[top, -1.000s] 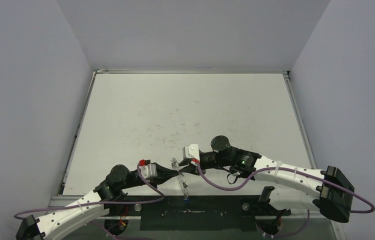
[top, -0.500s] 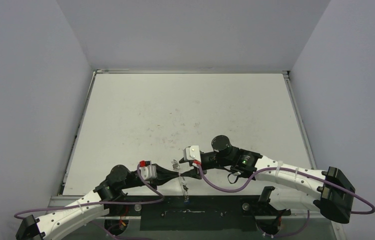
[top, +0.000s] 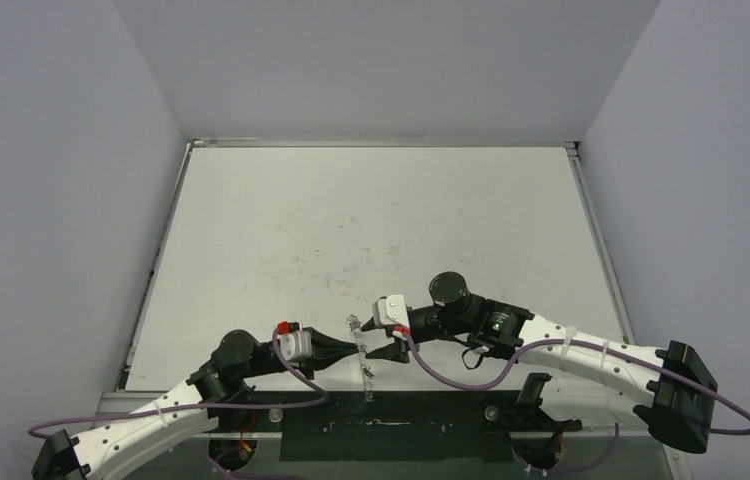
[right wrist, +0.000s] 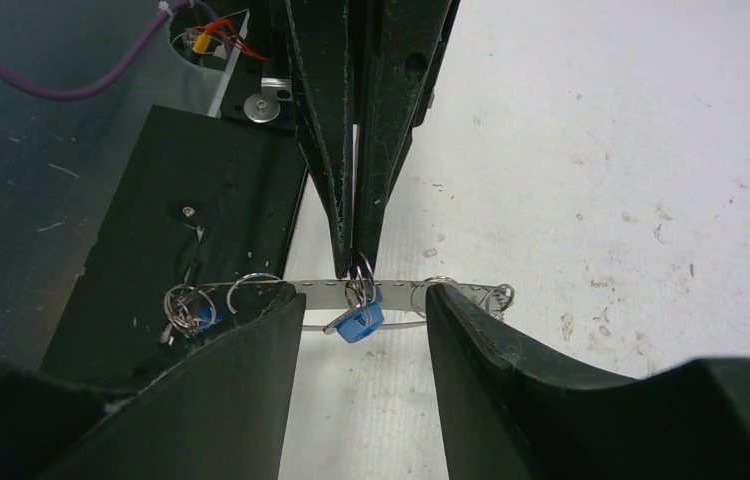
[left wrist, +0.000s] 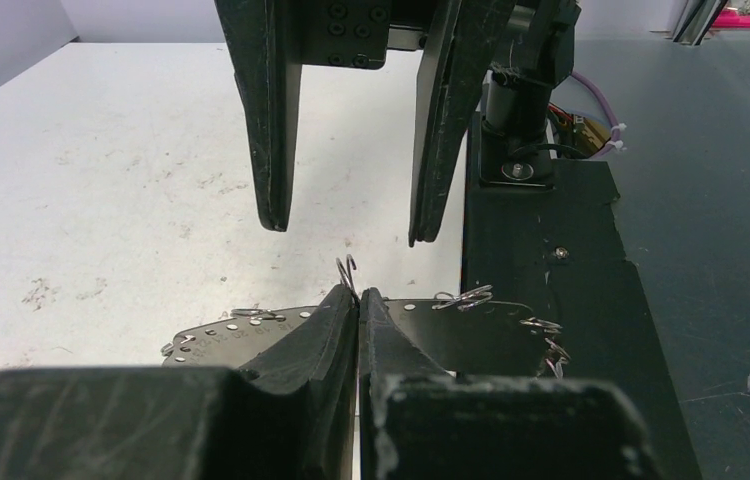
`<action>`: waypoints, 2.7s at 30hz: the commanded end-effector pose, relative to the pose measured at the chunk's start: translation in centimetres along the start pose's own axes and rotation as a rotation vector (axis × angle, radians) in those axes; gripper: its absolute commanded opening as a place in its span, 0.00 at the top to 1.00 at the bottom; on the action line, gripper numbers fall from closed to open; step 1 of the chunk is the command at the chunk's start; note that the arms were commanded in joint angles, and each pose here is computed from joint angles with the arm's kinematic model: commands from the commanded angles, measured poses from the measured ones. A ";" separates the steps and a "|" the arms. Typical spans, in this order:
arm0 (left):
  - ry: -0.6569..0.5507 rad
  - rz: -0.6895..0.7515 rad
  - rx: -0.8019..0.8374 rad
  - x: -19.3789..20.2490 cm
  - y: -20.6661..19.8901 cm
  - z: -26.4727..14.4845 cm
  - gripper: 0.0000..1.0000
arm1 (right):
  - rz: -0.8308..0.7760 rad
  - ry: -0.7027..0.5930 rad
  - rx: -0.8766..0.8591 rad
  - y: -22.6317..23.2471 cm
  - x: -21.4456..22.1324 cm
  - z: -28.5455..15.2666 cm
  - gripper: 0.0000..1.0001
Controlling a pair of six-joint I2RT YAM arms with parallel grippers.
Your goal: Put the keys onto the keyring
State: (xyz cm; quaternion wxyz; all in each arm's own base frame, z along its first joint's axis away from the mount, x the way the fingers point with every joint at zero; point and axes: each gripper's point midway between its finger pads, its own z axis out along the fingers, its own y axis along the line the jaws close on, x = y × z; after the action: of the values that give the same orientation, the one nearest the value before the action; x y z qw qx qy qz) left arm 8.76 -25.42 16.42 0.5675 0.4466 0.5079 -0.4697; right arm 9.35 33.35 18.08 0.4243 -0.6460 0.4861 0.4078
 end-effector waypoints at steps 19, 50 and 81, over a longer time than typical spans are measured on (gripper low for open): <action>-0.119 0.063 0.014 -3.7 -0.1 0.4 1.00 | 0.013 -0.067 0.019 -0.8 -0.3 1.1 0.95; 0.111 0.052 -0.098 -2.6 1.9 -0.6 0.77 | 0.338 0.539 -0.026 -1.6 1.0 0.6 1.00; 0.145 -0.032 -0.032 -0.3 1.1 0.7 0.87 | 0.351 0.489 -0.017 -1.7 -0.3 2.4 1.00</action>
State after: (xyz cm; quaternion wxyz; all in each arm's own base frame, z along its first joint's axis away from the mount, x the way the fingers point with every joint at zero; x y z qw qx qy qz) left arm 10.01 -25.70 15.53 0.5164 0.4591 0.5794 -0.4322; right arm 9.85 33.80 15.12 0.1633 -0.6375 0.6944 0.2911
